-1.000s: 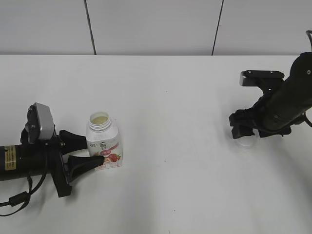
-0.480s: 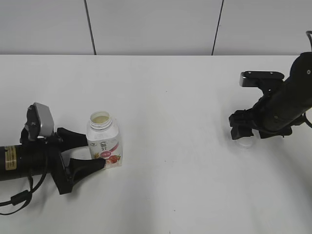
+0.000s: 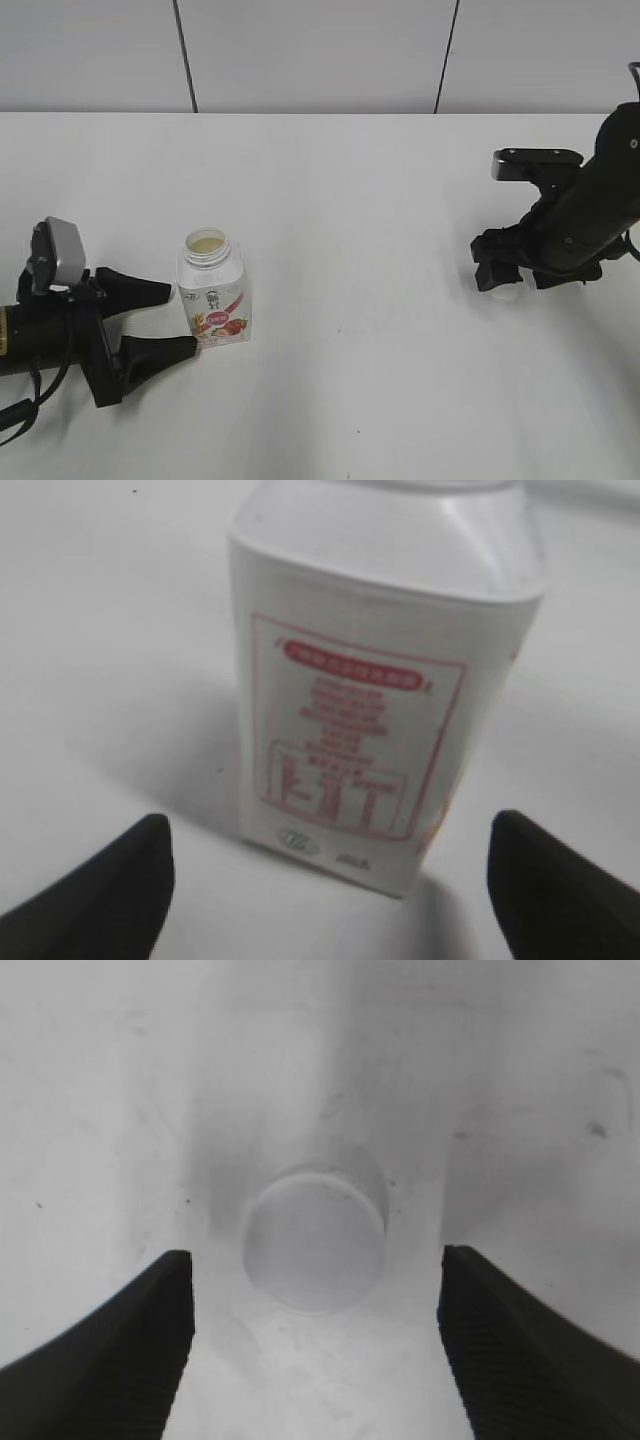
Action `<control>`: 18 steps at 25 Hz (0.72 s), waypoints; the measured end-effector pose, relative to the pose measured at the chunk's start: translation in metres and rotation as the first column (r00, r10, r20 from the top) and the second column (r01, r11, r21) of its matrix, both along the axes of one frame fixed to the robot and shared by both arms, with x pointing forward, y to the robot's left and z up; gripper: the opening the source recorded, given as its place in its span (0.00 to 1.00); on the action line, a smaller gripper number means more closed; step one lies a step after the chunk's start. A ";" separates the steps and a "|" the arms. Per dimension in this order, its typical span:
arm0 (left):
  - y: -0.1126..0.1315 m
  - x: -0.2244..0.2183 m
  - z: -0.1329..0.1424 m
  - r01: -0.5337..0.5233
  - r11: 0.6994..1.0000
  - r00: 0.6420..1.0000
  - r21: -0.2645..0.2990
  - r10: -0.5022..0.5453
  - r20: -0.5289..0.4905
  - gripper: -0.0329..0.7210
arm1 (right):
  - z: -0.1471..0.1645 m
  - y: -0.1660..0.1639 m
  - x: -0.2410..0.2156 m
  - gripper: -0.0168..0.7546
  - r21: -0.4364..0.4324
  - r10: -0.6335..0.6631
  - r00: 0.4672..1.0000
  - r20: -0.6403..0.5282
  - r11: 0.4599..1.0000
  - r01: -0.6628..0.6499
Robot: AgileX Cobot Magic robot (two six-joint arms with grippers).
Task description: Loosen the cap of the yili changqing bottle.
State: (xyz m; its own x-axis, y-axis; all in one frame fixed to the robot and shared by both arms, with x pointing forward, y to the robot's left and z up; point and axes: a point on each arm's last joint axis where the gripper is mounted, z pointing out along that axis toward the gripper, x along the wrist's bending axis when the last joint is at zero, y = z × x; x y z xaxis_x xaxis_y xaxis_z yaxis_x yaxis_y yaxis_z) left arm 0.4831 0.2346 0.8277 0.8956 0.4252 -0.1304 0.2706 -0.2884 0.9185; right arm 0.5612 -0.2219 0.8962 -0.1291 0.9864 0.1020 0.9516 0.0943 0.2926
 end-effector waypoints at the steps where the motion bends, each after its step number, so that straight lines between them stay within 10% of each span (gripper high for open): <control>1: 0.003 0.000 0.000 -0.011 1.000 1.000 0.002 0.011 -0.002 0.81 | 0.002 0.000 0.000 0.79 0.002 -0.001 1.000 0.005 1.000 0.001; 18: 0.039 0.019 0.069 -0.247 0.959 0.957 0.140 0.219 0.190 0.74 | 0.022 0.000 0.000 0.79 0.014 0.000 0.998 0.063 1.000 -0.001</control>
State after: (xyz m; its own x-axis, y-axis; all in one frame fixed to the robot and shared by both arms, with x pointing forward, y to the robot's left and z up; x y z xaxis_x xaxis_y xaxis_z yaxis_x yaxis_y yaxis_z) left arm 0.5017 0.2734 0.8963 0.7717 0.6275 0.1030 0.1915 -0.3838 0.9034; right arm 0.5607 -0.2219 0.9179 -0.1358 0.9849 0.1078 0.9313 0.0897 0.3531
